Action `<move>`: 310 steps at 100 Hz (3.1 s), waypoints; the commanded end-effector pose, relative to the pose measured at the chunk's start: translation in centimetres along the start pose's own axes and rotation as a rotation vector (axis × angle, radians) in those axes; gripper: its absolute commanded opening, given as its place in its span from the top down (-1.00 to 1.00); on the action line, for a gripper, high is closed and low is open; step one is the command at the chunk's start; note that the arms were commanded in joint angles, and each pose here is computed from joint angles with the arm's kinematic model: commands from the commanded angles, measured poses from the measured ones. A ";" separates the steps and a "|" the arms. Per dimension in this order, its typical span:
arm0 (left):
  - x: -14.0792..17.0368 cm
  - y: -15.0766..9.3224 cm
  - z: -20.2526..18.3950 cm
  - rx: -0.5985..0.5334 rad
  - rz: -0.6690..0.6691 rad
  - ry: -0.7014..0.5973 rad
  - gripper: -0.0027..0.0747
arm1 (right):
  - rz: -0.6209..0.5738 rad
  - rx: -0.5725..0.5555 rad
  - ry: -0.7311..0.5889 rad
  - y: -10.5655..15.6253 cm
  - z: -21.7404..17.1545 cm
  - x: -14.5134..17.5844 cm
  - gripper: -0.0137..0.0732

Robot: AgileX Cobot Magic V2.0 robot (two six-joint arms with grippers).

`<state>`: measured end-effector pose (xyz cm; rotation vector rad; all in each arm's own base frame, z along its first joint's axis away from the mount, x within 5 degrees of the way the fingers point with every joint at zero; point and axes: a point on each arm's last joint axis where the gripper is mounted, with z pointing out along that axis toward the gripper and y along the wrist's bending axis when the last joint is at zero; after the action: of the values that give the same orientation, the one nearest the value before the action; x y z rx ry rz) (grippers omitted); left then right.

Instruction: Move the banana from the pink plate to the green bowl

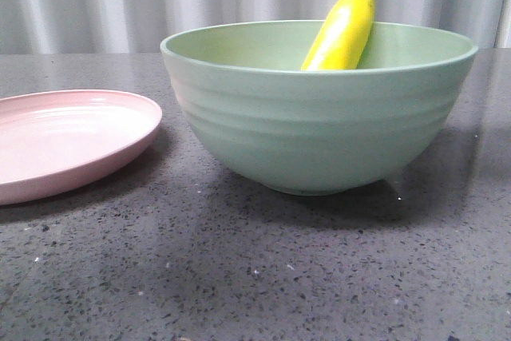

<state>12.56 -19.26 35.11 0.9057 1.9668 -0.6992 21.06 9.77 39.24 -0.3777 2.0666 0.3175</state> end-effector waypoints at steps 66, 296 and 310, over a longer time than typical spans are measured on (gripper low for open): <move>5.3 0.6 -8.7 0.051 -0.009 -0.502 0.98 | -0.111 0.017 -0.543 -0.8 -8.6 7.9 0.85; 22.3 7.5 -9.7 -0.882 -0.186 -0.524 0.98 | -0.122 0.014 -0.585 -1.3 -8.7 16.1 0.85; 23.2 7.5 -9.4 -0.879 -0.232 -0.431 0.98 | -0.122 0.014 -0.585 -1.3 -8.7 16.1 0.85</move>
<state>5.46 -0.28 18.81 -0.0047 1.7566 -0.0811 7.08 3.14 27.87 -0.3594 1.5660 0.3009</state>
